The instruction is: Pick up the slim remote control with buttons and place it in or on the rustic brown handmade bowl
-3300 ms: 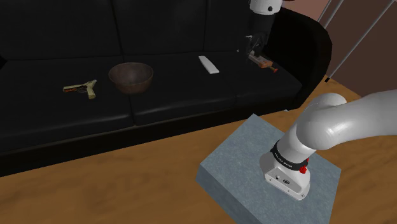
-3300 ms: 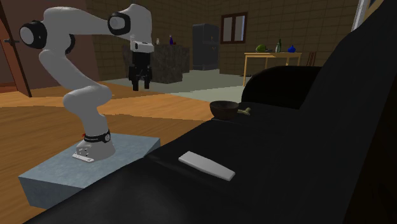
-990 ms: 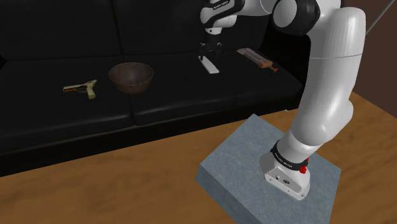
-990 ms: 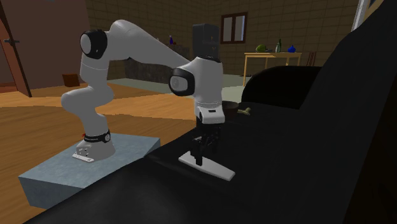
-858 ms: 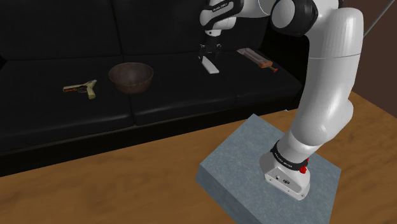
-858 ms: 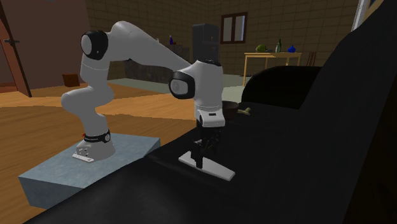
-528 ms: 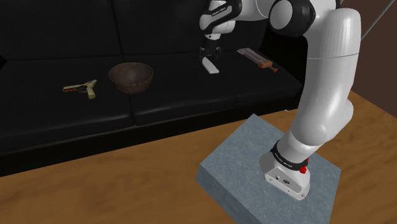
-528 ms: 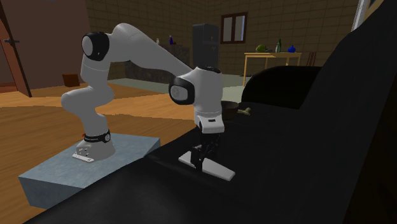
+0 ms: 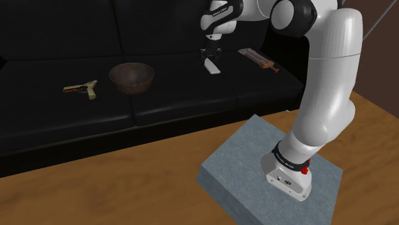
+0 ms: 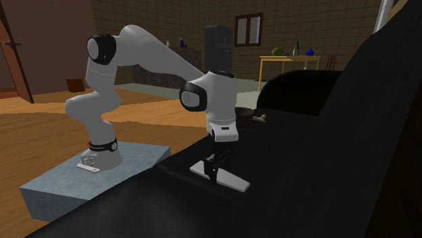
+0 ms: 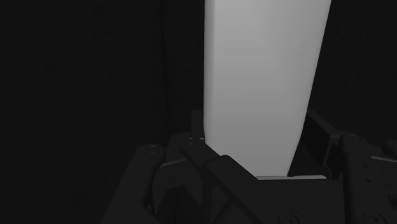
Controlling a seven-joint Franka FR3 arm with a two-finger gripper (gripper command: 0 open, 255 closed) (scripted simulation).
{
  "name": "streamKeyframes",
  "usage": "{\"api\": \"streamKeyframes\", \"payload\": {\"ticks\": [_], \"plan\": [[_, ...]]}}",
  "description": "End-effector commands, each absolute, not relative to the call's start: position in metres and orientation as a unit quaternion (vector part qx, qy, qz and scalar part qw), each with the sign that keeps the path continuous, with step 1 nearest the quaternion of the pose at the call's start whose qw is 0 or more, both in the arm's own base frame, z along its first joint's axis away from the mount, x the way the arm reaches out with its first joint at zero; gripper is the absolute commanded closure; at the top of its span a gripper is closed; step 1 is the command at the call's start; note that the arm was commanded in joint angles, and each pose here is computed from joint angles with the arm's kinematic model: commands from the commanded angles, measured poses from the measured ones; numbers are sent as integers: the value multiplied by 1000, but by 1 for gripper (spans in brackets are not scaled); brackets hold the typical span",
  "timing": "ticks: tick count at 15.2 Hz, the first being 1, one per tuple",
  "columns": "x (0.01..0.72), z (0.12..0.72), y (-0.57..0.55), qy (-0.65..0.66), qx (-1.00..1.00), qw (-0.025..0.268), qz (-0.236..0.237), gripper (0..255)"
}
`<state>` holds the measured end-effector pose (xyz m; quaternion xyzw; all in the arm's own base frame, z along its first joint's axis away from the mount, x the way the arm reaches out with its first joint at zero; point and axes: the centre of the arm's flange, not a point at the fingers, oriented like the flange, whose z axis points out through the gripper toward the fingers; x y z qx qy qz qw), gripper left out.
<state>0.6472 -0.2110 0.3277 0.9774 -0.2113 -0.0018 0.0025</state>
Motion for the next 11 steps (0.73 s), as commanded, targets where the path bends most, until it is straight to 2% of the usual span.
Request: {"api": "streamKeyframes", "payload": {"ticks": [1, 11], "plan": [[647, 328, -211, -211, 977, 3, -2, 255], [647, 343, -211, -211, 977, 3, -2, 255]]}}
